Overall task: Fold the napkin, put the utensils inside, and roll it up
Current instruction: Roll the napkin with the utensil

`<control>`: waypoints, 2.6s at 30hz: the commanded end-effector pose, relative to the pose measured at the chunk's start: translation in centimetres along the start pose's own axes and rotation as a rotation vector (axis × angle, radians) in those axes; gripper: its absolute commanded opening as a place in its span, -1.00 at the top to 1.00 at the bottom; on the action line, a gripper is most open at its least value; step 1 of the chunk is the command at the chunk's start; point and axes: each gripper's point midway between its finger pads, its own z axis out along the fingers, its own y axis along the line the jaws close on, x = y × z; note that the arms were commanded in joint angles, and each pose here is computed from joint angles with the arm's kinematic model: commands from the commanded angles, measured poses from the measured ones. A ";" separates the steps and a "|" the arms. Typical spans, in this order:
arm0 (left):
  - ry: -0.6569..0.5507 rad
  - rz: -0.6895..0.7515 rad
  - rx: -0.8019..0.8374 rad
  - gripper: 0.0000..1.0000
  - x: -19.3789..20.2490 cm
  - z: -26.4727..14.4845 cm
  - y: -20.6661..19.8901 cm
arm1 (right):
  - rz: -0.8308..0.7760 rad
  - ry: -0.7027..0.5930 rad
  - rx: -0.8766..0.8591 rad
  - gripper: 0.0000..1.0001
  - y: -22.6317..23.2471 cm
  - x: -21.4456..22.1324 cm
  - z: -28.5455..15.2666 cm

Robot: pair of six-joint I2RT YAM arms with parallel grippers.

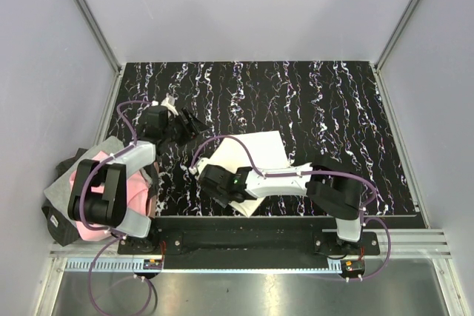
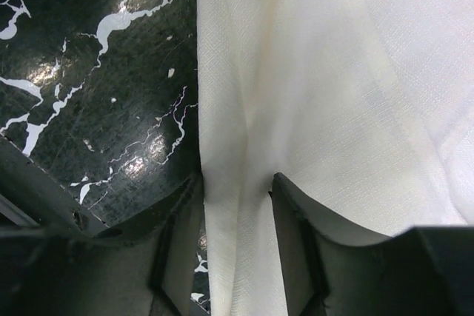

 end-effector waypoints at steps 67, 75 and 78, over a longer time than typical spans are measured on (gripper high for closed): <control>0.397 -0.074 0.191 -0.50 15.4 -9.6 -1.6 | 0.537 0.014 -0.928 1.00 -2.9 -0.5 0.2; 0.287 -0.061 0.254 -0.50 12.6 -7.9 -3.3 | 0.540 0.020 -0.917 1.00 -2.9 -0.3 0.4; 0.290 -0.070 0.267 -0.50 12.6 -7.4 -3.3 | 0.542 0.017 -0.909 1.00 -3.0 -0.3 0.5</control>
